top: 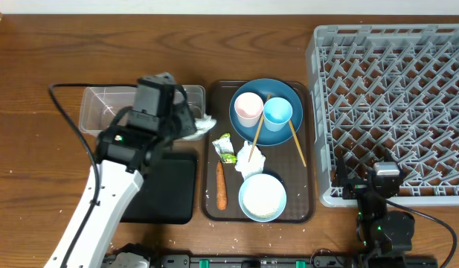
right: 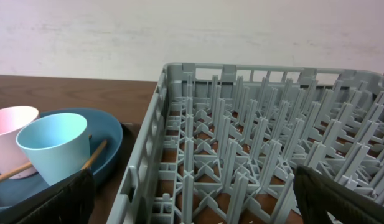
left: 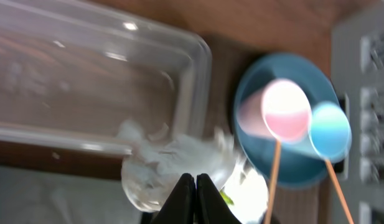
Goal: Sort waste into correct bins and load items into the dishwasher rack
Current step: 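Carry foil wrapper with left gripper into the clear bin and release, then reach left gripper back to the green snack wrapper and grasp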
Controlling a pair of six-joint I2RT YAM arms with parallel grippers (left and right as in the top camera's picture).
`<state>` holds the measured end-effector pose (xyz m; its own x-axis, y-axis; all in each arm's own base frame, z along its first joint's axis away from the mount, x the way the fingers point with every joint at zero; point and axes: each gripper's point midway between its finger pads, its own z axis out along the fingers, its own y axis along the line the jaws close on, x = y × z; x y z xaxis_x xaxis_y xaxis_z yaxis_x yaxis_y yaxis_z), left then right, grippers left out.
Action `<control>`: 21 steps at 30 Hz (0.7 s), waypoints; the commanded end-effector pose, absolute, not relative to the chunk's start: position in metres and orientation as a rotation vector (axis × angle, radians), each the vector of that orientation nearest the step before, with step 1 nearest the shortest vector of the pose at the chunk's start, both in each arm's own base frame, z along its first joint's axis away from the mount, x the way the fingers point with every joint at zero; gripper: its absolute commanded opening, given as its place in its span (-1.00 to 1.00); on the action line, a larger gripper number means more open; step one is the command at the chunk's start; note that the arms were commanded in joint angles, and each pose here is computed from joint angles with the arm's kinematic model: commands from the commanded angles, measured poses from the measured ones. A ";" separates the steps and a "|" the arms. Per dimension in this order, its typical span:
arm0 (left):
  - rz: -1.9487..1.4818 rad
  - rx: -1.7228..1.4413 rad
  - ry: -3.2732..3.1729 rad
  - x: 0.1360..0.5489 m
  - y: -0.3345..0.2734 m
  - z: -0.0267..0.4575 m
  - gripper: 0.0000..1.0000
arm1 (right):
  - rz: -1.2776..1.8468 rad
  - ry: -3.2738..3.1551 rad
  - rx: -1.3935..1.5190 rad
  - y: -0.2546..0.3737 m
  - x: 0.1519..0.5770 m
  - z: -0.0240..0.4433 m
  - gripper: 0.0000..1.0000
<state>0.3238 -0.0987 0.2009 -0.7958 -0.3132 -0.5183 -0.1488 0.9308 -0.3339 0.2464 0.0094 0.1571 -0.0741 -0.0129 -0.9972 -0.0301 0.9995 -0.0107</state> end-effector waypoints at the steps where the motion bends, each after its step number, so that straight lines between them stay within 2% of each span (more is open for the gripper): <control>1: -0.276 -0.352 2.417 0.341 -0.075 0.215 -0.88 | -0.004 1.652 -0.026 0.005 0.247 0.155 0.98; 12: -0.138 -0.450 2.461 0.370 -0.050 0.175 -0.85 | -0.004 1.652 -0.026 0.005 0.247 0.155 0.99; 13: -0.136 -0.450 2.465 0.373 -0.051 0.171 -0.66 | -0.003 1.652 -0.026 0.005 0.247 0.155 0.98; 14: -0.136 -0.450 2.464 0.374 -0.051 0.170 -0.33 | -0.004 1.652 -0.026 0.005 0.247 0.155 0.98; 15: -0.139 -0.449 2.460 0.376 -0.051 0.170 -0.10 | -0.004 1.652 -0.026 0.005 0.247 0.155 0.98; 18: -0.150 -0.447 2.436 0.377 -0.052 0.178 0.27 | -0.004 1.652 -0.026 0.005 0.247 0.155 0.98; 21: -0.179 -0.438 2.406 0.373 -0.054 0.191 0.44 | -0.004 1.652 -0.026 0.005 0.247 0.155 0.99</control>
<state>0.3708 -0.0552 0.1645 -0.7576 -0.3478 -0.5524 -0.2755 0.9375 -0.2125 0.2464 0.0094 0.1570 -0.0745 -0.0129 -0.9971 -0.0301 0.9995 -0.0107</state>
